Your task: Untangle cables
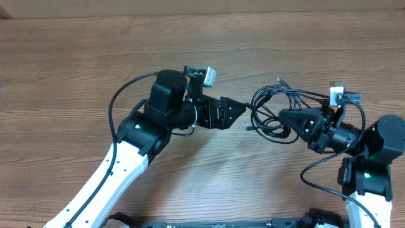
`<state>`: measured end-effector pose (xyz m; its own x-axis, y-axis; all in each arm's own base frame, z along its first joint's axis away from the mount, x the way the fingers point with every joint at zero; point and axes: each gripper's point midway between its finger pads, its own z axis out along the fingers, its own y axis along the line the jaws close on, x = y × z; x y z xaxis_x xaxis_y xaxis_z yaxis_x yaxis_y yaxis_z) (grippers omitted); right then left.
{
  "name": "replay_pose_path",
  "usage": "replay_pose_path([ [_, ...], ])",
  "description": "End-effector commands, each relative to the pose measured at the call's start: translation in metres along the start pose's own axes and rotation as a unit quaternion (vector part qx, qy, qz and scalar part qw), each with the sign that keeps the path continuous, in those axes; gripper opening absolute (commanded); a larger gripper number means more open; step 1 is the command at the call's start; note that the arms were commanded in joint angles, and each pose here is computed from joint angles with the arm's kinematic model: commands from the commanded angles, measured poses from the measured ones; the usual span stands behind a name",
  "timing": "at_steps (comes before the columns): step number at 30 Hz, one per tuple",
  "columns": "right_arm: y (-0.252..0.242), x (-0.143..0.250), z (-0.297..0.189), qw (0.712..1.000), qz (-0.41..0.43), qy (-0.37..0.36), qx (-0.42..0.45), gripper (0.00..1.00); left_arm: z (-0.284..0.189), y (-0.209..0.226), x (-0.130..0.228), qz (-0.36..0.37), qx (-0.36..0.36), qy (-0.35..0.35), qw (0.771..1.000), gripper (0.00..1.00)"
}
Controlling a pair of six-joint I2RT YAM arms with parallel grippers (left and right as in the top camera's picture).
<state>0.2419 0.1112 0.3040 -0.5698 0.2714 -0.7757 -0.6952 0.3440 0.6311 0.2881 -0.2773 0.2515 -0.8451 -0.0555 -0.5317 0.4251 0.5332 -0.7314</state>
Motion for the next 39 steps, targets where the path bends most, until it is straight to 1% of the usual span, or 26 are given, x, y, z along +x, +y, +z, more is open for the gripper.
replay_pose_path([
  [1,0.013,-0.005,-0.001,1.0,-0.023,0.004,-0.013,0.04,-0.008,-0.016,-0.005,0.021,0.022,-0.007,1.0,1.0],
  [5,0.016,-0.008,-0.001,1.0,-0.012,0.002,-0.016,0.04,-0.007,-0.016,-0.005,0.02,0.022,-0.007,1.0,1.0],
  [13,0.023,-0.012,-0.001,1.0,0.01,0.002,-0.024,0.04,-0.007,-0.016,-0.005,-0.019,0.022,-0.007,1.0,1.0],
  [16,0.023,-0.012,-0.001,1.0,0.012,0.002,-0.024,0.04,-0.007,-0.016,-0.005,-0.043,0.022,-0.006,0.999,1.0],
  [18,0.022,-0.012,-0.001,1.0,0.012,0.002,-0.023,0.04,-0.006,-0.017,-0.003,-0.053,0.023,-0.003,0.998,0.98],
  [21,0.022,-0.014,-0.001,0.999,0.026,-0.001,-0.021,0.04,-0.003,-0.023,0.002,-0.049,0.028,0.004,0.998,0.96],
  [22,0.022,-0.014,-0.001,0.999,0.031,-0.002,-0.02,0.04,-0.002,-0.025,0.003,-0.045,0.03,0.007,0.999,0.98],
  [23,0.023,-0.015,-0.002,0.999,0.032,-0.003,-0.021,0.04,-0.001,-0.027,0.006,-0.038,0.032,0.01,0.999,1.0],
  [27,0.025,-0.018,-0.002,0.998,0.05,-0.005,-0.023,0.04,0.002,-0.033,0.01,0.009,0.038,0.013,0.999,1.0],
  [32,0.023,-0.02,-0.002,0.998,0.065,-0.012,-0.018,0.04,0.003,-0.029,0.018,0.049,0.03,0.026,0.998,1.0],
  [39,0.022,-0.021,-0.002,0.998,0.065,-0.016,-0.015,0.04,0.002,-0.025,0.023,0.055,0.023,0.037,0.998,1.0],
])
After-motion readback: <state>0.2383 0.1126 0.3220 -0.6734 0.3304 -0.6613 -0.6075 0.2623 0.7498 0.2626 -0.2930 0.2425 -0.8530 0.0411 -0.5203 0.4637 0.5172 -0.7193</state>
